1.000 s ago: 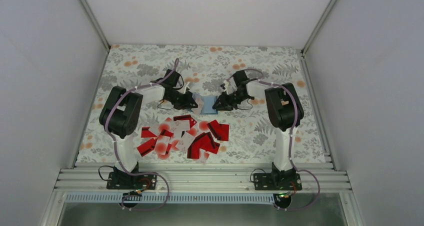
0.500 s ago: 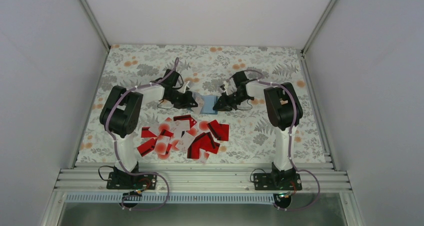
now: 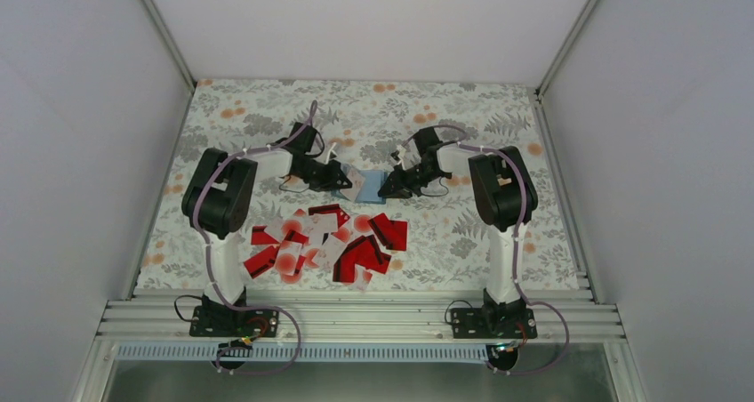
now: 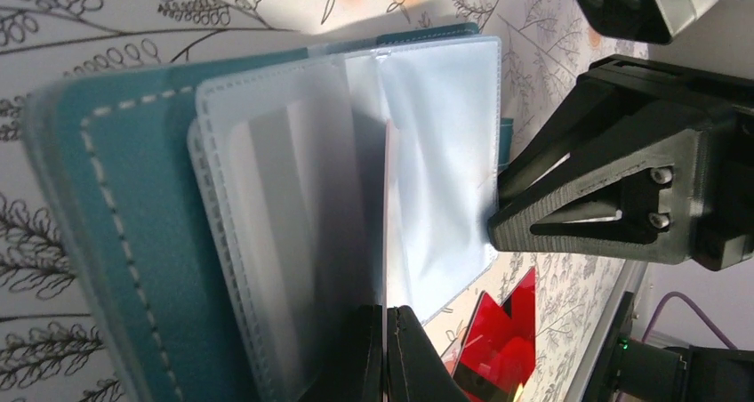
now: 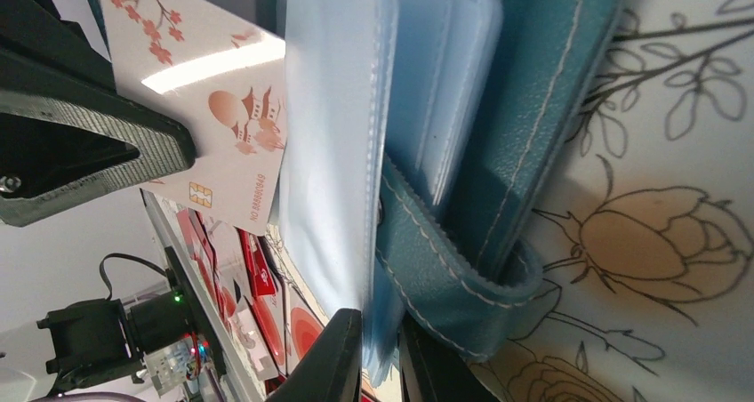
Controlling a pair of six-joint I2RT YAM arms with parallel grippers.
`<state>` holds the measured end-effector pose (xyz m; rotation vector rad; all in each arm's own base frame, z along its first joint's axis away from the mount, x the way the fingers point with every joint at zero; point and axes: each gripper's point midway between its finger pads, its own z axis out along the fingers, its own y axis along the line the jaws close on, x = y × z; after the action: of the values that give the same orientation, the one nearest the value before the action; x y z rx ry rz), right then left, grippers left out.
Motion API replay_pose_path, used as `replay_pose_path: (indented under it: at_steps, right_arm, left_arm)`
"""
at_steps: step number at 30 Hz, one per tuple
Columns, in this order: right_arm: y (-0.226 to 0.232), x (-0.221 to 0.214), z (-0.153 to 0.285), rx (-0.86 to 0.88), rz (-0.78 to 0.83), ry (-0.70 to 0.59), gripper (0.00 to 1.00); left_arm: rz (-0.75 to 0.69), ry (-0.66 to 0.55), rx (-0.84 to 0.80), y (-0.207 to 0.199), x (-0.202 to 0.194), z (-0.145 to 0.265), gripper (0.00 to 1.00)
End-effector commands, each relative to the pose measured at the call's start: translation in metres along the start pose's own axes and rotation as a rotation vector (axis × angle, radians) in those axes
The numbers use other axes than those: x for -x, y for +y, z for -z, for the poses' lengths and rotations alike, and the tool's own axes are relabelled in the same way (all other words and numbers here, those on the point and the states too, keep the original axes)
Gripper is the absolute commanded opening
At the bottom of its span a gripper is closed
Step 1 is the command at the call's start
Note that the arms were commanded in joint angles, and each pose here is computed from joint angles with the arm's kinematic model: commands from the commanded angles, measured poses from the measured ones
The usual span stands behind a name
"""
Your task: Put the credit cards into the card holder
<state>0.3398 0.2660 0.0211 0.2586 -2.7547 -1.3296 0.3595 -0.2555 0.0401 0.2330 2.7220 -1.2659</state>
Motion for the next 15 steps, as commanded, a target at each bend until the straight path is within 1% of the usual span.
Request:
replay_pose_path:
  at_steps: [1, 15]
  right_arm:
    - [-0.0191, -0.0085, -0.0125, -0.047, -0.027, 0.039, 0.13]
    - [-0.0206, -0.009, -0.0139, -0.046, -0.03, 0.048, 0.13]
  left_arm:
    - [-0.039, -0.014, -0.043, -0.006, 0.0114, -0.0033, 0.02]
    - [-0.037, -0.005, -0.048, -0.0052, 0.008, -0.0036, 0.02]
